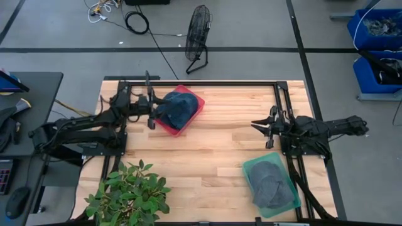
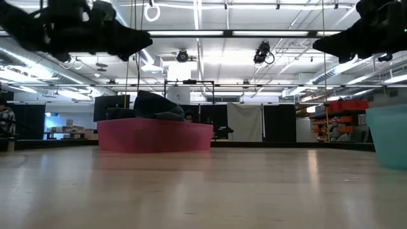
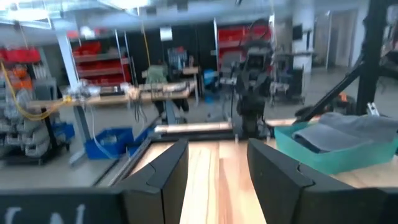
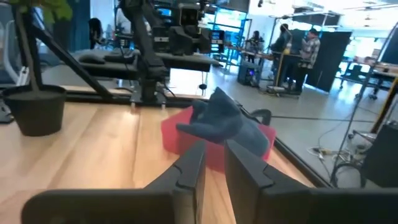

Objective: Pick & Place hat
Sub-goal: Return to Home Position

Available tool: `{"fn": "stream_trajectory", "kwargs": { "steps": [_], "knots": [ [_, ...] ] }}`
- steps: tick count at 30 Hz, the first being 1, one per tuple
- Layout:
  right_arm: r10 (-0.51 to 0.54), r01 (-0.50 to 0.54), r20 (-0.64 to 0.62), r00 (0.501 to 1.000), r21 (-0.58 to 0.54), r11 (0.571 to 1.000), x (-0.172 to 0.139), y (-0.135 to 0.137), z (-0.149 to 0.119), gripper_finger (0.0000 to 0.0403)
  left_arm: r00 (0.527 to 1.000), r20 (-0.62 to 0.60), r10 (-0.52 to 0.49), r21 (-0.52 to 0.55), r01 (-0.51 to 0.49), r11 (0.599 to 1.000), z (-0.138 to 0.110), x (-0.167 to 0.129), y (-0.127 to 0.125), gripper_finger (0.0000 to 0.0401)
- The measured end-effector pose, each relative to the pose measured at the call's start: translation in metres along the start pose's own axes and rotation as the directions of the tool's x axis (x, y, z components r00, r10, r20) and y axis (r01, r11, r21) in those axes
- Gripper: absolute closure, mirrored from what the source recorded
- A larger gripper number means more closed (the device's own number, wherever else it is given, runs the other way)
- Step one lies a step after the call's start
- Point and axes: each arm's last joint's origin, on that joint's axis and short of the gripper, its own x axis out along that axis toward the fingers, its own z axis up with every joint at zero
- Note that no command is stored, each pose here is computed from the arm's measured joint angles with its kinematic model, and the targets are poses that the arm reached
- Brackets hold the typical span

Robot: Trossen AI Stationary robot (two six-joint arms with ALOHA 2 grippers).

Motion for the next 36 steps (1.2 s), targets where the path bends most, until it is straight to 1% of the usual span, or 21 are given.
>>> {"fn": "stream_trajectory", "kwargs": {
  "steps": [2, 5, 8, 10, 14, 18, 20, 24, 29, 32, 36],
  "knots": [
    [-0.006, 0.006, -0.005, 1.0, -0.002, 1.0, 0.002, -0.002, -0.004, 0.034, 0.999, 0.043, 0.001, -0.003, -0.001, 1.0, -0.01, -0.008, -0.004, 0.0232],
    [-0.042, 0.042, -0.01, 0.999, 0.01, 0.999, 0.004, -0.006, -0.014, 0.034, 0.997, 0.076, 0.018, -0.018, -0.017, 1.0, -0.024, -0.02, -0.007, 0.0232],
    [-0.029, 0.029, -0.007, 1.0, 0.018, 0.999, 0.006, -0.008, -0.022, 0.034, 0.996, 0.082, 0.025, -0.052, -0.021, 0.998, -0.032, -0.028, -0.007, 0.0232],
    [-0.035, 0.035, -0.005, 0.999, 0.027, 0.999, 0.007, -0.01, -0.022, 0.034, 0.995, 0.095, 0.023, -0.045, -0.018, 0.999, -0.033, -0.032, -0.005, 0.0232],
    [-0.079, 0.08, -0.054, 0.995, 0.028, 0.996, 0.007, -0.015, -0.028, 0.034, 0.993, 0.119, 0.02, -0.044, -0.015, 0.999, -0.033, -0.037, 0.0, 0.0232],
    [-0.095, 0.109, -0.154, 0.983, 0.082, 0.991, 0.004, -0.017, -0.038, 0.034, 0.99, 0.141, -0.011, -0.036, 0.016, 0.999, -0.03, -0.042, 0.004, 0.0232],
    [-0.092, 0.112, -0.181, 0.979, 0.104, 0.988, 0.002, -0.017, -0.041, 0.034, 0.991, 0.136, -0.016, -0.033, 0.021, 0.999, -0.03, -0.043, 0.005, 0.0232],
    [-0.073, 0.088, -0.143, 0.987, 0.099, 0.991, 0.001, -0.017, -0.038, 0.034, 0.991, 0.132, -0.015, -0.033, 0.019, 0.999, -0.03, -0.044, 0.006, 0.0232],
    [-0.096, 0.101, -0.068, 0.993, 0.078, 0.992, 0.002, -0.017, -0.039, 0.034, 0.992, 0.113, -0.053, -0.055, 0.059, 0.997, -0.037, -0.045, 0.0, 0.0232],
    [-0.128, 0.132, -0.063, 0.99, 0.073, 0.989, 0.003, -0.018, -0.039, 0.034, 0.993, 0.099, -0.07, -0.075, 0.078, 0.994, -0.044, -0.047, -0.005, 0.0232],
    [-0.127, 0.131, -0.061, 0.99, 0.073, 0.989, 0.003, -0.018, -0.039, 0.034, 0.994, 0.065, -0.085, -0.127, 0.092, 0.988, -0.05, -0.047, -0.009, 0.0232]
  ]
}}
